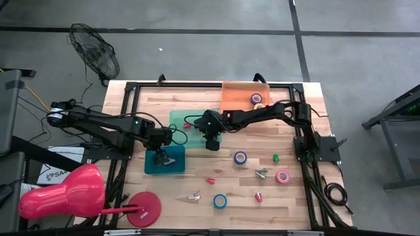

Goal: Pick and place Stapler, Stapler remover, tape
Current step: Put the yellow small staple remover in the light green bin, then put the blue tape in the orange bin

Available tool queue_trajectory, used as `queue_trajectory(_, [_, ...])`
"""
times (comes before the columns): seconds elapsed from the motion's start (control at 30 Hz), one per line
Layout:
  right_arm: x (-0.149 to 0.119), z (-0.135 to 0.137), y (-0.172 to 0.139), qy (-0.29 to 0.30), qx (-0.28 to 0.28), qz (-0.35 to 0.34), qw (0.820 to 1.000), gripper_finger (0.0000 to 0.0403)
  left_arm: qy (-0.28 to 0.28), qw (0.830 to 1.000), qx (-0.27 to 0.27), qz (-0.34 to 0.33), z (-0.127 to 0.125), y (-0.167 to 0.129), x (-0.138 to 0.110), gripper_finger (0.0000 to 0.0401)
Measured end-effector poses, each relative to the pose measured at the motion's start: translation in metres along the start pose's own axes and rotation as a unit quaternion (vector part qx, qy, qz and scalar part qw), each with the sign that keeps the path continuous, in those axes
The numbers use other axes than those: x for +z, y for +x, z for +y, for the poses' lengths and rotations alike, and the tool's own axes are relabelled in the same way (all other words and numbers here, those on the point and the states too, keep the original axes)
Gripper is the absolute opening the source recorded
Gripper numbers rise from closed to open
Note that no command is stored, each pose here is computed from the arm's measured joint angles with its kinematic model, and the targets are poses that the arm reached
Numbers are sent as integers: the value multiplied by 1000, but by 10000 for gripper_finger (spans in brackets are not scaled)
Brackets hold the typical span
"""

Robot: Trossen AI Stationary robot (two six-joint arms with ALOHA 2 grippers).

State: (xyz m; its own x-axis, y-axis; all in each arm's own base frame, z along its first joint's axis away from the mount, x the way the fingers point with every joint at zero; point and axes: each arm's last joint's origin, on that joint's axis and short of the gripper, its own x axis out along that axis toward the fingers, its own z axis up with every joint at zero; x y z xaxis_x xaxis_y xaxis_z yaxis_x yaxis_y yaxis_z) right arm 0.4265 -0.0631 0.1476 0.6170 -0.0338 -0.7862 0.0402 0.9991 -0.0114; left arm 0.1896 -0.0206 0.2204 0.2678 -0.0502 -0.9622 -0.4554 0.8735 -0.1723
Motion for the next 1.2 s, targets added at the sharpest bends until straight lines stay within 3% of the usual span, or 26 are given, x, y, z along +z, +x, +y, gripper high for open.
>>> queue_trajectory(0.37, [2, -1, -10, 4, -23, 8, 1000, 171, 0, 1000, 3, -2, 0, 0, 0, 288])
queue_trajectory(0.6, [9, -1, -51, 43, -46, 25, 998, 201, 0, 1000, 4, -3, 0, 0, 0, 288])
queue_trajectory(0.9, [0, 5, -126, 160, -72, 107, 979, 204, 3, 1000, 2, -7, 0, 0, 1, 288])
queue_trajectory(1.2, [-22, 35, -147, 121, -42, 229, 965, 204, 28, 1000, 1, -10, -1, 0, 2, 288])
